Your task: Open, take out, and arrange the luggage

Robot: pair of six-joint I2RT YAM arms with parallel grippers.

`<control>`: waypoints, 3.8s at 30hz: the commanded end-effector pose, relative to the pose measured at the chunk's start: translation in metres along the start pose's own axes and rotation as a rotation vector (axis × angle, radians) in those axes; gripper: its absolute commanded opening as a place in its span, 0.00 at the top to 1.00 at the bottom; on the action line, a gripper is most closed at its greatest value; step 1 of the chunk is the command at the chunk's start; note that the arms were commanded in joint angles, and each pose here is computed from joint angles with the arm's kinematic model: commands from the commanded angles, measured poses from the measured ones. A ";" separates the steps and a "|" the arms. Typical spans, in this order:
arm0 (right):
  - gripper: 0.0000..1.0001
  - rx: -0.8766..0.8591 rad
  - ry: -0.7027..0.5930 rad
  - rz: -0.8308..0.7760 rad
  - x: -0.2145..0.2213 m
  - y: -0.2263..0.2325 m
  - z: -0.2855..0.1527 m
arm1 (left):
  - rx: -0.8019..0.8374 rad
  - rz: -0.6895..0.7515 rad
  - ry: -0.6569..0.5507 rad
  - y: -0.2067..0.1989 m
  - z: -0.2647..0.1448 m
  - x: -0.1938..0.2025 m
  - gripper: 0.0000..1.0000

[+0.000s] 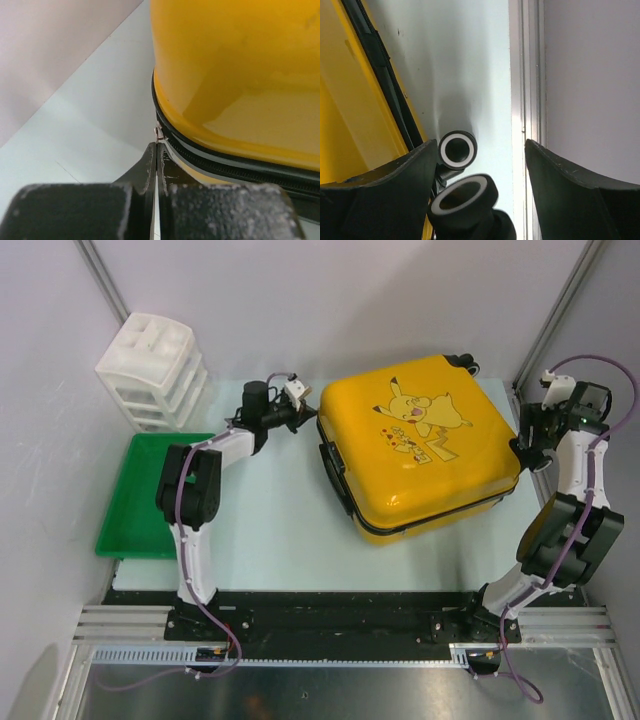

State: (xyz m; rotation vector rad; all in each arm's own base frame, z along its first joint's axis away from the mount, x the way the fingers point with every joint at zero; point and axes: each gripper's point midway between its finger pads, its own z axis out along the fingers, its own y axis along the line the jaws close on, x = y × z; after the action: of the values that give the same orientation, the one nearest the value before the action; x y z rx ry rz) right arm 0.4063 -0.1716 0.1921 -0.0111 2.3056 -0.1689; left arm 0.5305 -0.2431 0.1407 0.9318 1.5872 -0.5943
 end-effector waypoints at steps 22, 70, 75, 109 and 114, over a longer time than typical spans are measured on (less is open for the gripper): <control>0.02 -0.124 -0.517 -0.191 -0.144 0.103 -0.094 | 0.343 0.264 -0.244 -0.139 -0.038 -0.090 1.00; 0.41 0.229 0.143 0.237 0.134 0.008 -0.193 | -0.177 -0.247 0.038 0.014 0.074 -0.109 0.16; 0.49 0.087 0.136 0.203 0.137 0.017 -0.151 | 0.005 -0.243 0.071 -0.028 0.084 -0.091 0.20; 0.06 -0.377 -0.468 -0.261 -0.119 0.070 -0.108 | 0.080 -0.280 0.110 -0.151 -0.134 -0.062 0.21; 0.07 -0.567 -0.371 -0.553 -0.013 0.153 -0.180 | 0.104 -0.225 0.046 -0.191 -0.186 -0.056 0.18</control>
State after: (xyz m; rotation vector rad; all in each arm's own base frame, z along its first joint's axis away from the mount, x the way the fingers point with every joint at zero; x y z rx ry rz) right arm 0.3844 -0.0887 0.3499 -0.5091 1.8121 -0.0288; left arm 0.3089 -0.2155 0.1802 0.8302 1.8978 -0.7577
